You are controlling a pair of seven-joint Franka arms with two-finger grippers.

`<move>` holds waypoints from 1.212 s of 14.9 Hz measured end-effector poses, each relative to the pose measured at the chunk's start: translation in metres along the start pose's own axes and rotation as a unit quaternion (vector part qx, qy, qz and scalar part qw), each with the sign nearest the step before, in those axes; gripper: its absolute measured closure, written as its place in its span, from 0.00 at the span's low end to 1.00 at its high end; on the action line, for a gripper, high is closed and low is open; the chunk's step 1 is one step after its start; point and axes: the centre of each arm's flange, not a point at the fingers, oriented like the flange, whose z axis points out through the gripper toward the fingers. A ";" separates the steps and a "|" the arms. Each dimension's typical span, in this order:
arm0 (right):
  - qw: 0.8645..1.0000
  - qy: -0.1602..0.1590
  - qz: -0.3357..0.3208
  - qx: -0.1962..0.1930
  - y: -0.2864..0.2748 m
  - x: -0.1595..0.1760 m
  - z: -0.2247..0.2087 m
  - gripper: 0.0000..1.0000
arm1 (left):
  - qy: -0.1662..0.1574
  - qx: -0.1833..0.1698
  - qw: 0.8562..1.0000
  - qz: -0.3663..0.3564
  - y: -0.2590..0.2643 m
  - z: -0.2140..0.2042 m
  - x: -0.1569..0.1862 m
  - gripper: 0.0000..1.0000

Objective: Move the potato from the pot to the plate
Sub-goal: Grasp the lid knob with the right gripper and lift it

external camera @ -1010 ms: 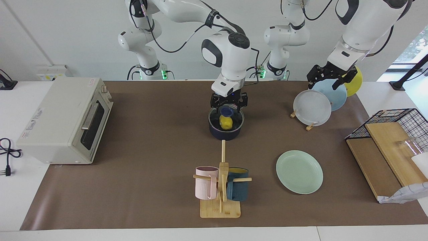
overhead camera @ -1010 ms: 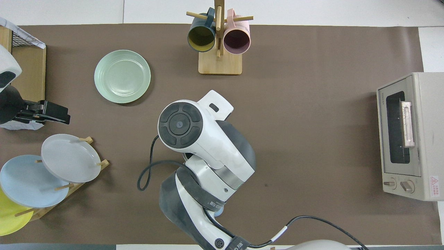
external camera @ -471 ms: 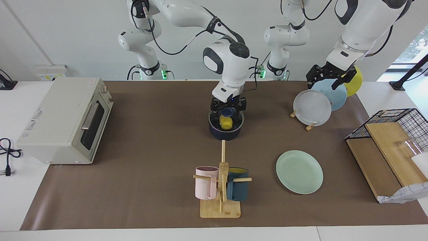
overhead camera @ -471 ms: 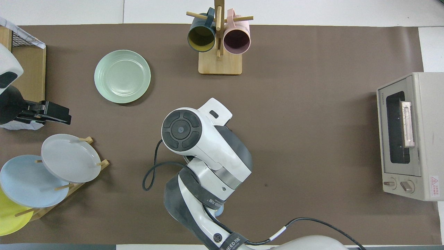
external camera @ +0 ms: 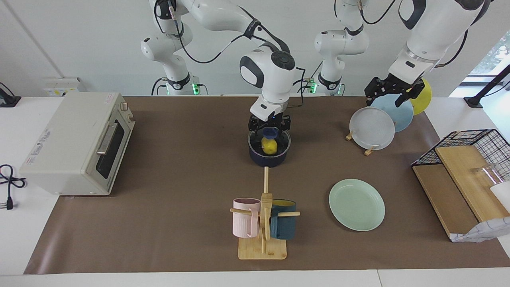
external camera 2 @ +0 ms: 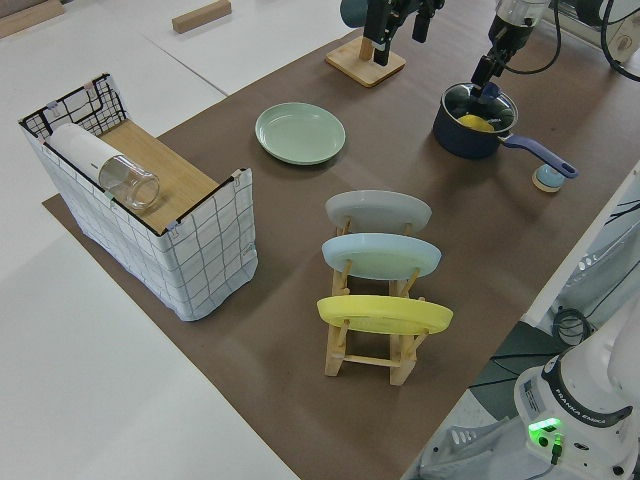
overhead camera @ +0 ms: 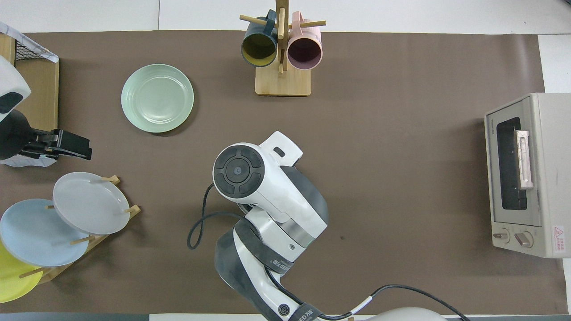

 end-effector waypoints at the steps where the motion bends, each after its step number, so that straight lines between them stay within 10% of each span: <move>1: 1.000 -0.002 0.001 0.003 0.000 -0.001 0.000 0.00 | 0.000 0.000 1.000 0.000 0.000 0.000 0.000 0.00; 18: 1.000 -0.005 -0.001 0.006 -0.003 -0.007 0.008 0.11 | 0.000 0.000 1.000 0.005 0.005 0.000 0.000 0.00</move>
